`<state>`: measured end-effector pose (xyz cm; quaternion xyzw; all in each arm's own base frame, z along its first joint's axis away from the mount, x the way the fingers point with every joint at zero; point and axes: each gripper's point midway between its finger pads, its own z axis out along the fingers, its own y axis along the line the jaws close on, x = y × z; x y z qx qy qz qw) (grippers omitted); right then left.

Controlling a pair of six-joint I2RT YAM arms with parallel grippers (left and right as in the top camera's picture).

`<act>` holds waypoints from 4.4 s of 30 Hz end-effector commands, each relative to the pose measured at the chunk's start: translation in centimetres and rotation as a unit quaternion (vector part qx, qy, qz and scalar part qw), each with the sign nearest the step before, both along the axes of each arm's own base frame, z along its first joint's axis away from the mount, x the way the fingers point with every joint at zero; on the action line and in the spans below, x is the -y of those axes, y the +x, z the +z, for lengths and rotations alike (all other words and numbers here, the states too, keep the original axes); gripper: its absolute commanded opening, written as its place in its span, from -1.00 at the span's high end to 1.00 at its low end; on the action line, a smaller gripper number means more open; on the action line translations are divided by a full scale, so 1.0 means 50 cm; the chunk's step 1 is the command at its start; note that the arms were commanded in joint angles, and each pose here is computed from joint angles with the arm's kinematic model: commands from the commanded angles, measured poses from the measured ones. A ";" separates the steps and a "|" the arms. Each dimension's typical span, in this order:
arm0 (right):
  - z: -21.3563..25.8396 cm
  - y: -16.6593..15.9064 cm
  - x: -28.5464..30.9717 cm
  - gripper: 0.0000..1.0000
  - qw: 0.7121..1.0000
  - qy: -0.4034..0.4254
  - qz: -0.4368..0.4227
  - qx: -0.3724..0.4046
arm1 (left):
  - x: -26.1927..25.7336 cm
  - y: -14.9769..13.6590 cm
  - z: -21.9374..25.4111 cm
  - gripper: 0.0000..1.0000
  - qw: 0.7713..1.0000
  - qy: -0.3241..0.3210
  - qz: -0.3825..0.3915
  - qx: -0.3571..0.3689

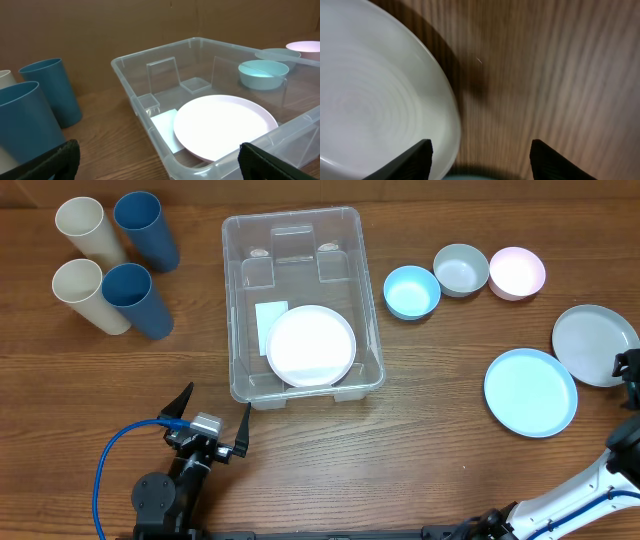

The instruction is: Pack container

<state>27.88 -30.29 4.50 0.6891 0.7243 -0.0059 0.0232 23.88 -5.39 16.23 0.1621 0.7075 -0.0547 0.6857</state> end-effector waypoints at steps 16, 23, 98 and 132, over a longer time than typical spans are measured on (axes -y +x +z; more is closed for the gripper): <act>-0.091 0.016 -0.026 0.88 0.999 -0.022 0.036 0.014 | -0.004 0.001 0.000 -1.00 1.000 0.005 0.004 0.004; -0.069 0.030 -0.017 0.93 0.999 -0.026 0.036 0.027 | -0.004 0.001 0.000 -1.00 1.000 0.005 0.004 0.004; 0.228 0.175 -1.087 0.17 0.655 0.019 0.731 0.191 | -0.004 0.001 0.000 -1.00 1.000 0.005 0.004 0.004; 0.031 -0.113 -0.193 -0.20 0.993 0.077 0.091 0.004 | -0.004 0.001 0.000 -1.00 1.000 0.005 0.004 0.004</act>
